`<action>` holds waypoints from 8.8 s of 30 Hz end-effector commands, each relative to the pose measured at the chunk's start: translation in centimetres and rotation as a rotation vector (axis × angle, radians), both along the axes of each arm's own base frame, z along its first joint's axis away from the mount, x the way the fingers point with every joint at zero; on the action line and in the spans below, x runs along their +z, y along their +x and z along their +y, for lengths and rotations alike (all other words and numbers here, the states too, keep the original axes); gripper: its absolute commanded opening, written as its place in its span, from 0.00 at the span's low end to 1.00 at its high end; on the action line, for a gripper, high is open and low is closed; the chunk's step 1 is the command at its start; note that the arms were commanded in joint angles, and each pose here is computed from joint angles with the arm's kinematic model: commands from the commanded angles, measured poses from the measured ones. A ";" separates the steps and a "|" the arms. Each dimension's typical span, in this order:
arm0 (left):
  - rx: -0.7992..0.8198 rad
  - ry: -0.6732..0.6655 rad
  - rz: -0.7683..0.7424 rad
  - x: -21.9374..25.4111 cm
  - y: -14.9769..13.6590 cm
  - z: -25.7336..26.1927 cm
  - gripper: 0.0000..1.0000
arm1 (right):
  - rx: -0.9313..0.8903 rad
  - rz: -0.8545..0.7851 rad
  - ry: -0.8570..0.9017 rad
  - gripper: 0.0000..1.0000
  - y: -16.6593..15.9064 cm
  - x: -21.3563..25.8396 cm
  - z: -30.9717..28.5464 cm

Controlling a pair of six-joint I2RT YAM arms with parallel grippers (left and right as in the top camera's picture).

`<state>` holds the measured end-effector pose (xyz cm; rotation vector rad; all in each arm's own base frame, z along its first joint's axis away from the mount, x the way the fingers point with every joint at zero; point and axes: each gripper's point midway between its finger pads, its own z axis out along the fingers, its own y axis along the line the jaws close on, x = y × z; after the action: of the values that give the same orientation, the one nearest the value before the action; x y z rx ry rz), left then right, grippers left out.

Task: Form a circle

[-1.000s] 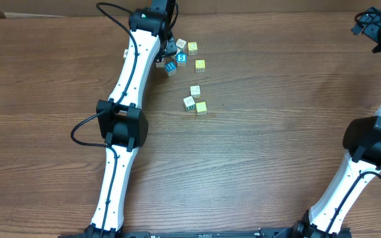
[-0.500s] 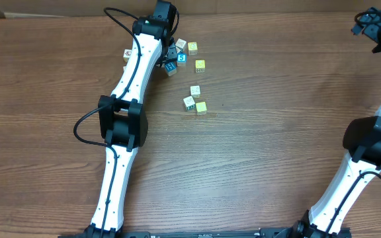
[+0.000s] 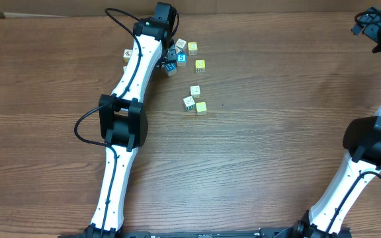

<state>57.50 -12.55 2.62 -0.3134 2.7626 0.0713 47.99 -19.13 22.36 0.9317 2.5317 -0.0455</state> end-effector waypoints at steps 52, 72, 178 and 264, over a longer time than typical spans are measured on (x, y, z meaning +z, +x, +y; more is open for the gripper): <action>-0.084 0.030 -0.109 6.0 1.4 0.3 0.40 | -0.001 -0.024 -0.016 1.00 0.0 1.1 0.0; -0.028 0.017 -0.136 1.4 3.5 0.3 0.49 | -0.001 -0.024 -0.016 1.00 0.0 1.1 0.0; -0.900 0.145 0.209 -1.1 -12.2 -16.0 0.31 | -0.001 -0.024 -0.016 1.00 0.0 1.1 0.0; -0.883 0.153 0.168 0.6 -12.1 -17.3 0.04 | -0.001 -0.024 -0.016 1.00 0.0 1.1 0.0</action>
<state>45.88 -29.70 3.26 0.9848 2.7498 0.1108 47.98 -19.13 22.36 0.9324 2.5318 -0.0459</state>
